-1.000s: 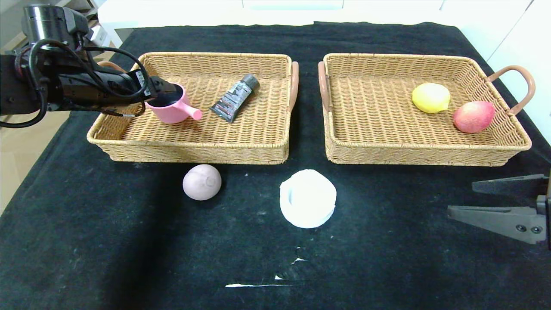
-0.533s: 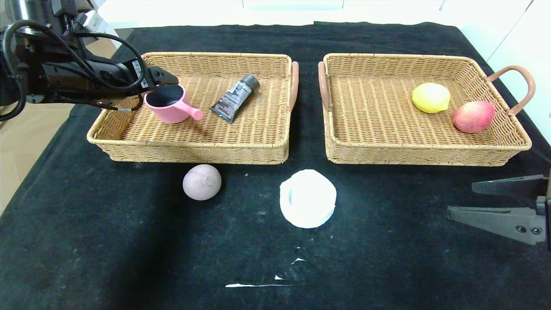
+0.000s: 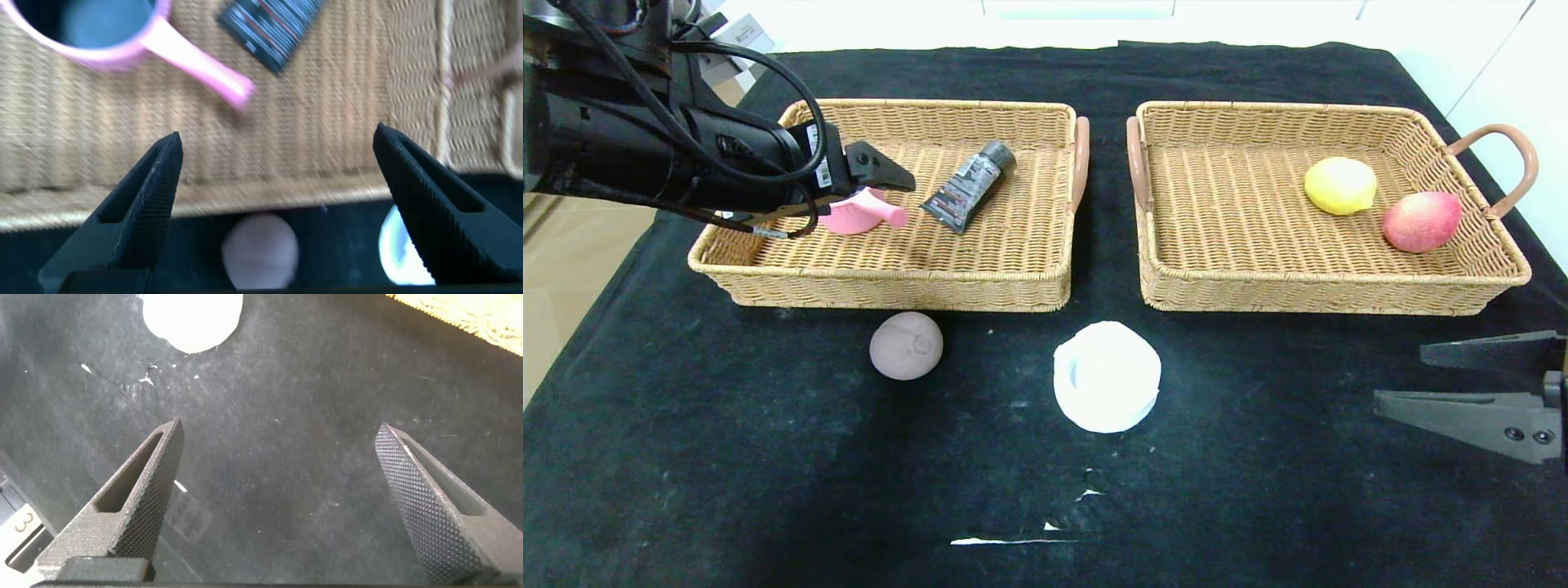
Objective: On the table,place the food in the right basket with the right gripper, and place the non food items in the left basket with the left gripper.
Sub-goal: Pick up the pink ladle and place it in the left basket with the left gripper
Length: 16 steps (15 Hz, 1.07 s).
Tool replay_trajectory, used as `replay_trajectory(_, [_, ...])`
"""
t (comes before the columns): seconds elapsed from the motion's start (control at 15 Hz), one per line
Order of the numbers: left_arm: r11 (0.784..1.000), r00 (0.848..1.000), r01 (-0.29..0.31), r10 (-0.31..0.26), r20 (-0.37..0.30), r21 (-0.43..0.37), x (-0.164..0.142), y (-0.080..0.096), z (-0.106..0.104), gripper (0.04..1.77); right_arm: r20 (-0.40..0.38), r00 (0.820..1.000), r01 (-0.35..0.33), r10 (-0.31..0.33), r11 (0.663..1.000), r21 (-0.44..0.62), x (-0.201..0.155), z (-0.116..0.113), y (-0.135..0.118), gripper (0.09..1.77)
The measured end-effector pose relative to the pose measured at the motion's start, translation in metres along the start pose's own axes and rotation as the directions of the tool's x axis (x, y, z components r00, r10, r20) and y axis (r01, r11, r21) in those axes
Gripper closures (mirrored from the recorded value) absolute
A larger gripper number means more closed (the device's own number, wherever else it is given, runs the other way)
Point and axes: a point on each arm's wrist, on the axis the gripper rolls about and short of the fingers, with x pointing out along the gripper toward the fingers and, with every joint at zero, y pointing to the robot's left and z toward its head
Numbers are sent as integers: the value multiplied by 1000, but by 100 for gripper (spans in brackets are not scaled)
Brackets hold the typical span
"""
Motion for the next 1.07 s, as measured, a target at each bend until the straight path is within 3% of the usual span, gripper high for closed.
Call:
replay_trajectory(0.27, [998,997,23,-19,-80,52,-16,-33,-19,11,3,1000,3,-3,1000,-1,-1,0,0,15])
replay_trajectory(0.53, [992,983,35,-13,-183,122,-26,-62,-44,11,5,1000,2,-2,1000,-1,-1,1,0,15])
replay_trajectory(1.07, [974,955,85,-20,-296,210,-22,-94,-82,10,5,1000,2,-2,1000,-2,-1,1,0,15])
